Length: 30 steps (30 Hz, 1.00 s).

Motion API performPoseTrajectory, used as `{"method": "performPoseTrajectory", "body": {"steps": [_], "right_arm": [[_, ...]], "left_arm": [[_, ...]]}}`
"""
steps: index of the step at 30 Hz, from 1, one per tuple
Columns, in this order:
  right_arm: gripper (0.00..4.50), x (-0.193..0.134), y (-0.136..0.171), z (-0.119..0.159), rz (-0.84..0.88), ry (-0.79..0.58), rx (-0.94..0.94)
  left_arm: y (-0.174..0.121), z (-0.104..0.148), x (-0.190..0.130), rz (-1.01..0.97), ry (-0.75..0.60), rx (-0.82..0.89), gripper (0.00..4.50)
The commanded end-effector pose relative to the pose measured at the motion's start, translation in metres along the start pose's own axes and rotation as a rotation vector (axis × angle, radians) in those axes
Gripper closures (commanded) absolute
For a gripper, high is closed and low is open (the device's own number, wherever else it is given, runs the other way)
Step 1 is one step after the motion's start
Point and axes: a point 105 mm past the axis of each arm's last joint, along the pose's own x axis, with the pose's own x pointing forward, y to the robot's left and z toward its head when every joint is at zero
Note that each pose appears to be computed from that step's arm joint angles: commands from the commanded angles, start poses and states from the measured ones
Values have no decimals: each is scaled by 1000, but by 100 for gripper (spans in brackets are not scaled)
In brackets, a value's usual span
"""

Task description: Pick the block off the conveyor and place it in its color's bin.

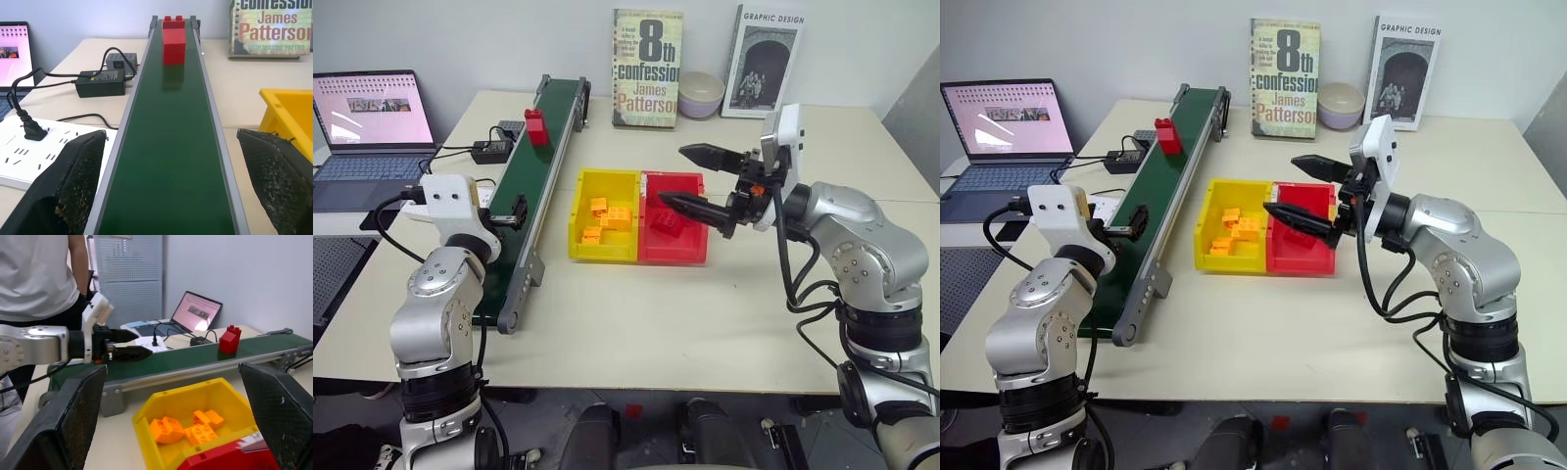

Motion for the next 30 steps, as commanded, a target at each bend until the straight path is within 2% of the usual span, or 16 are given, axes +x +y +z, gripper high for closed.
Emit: {"method": "performPoseTrajectory", "body": {"steps": [1,19,30], "right_arm": [[0,-1,10,11,31,-29,-33],[0,-3,12,14,-17,-27,-60],[0,-12,22,8,37,25,-17]], "left_arm": [[-4,18,2,-10,-58,16,4],[-3,11,15,12,-42,-9,4],[-6,-1,14,10,-3,-9,4]]}}
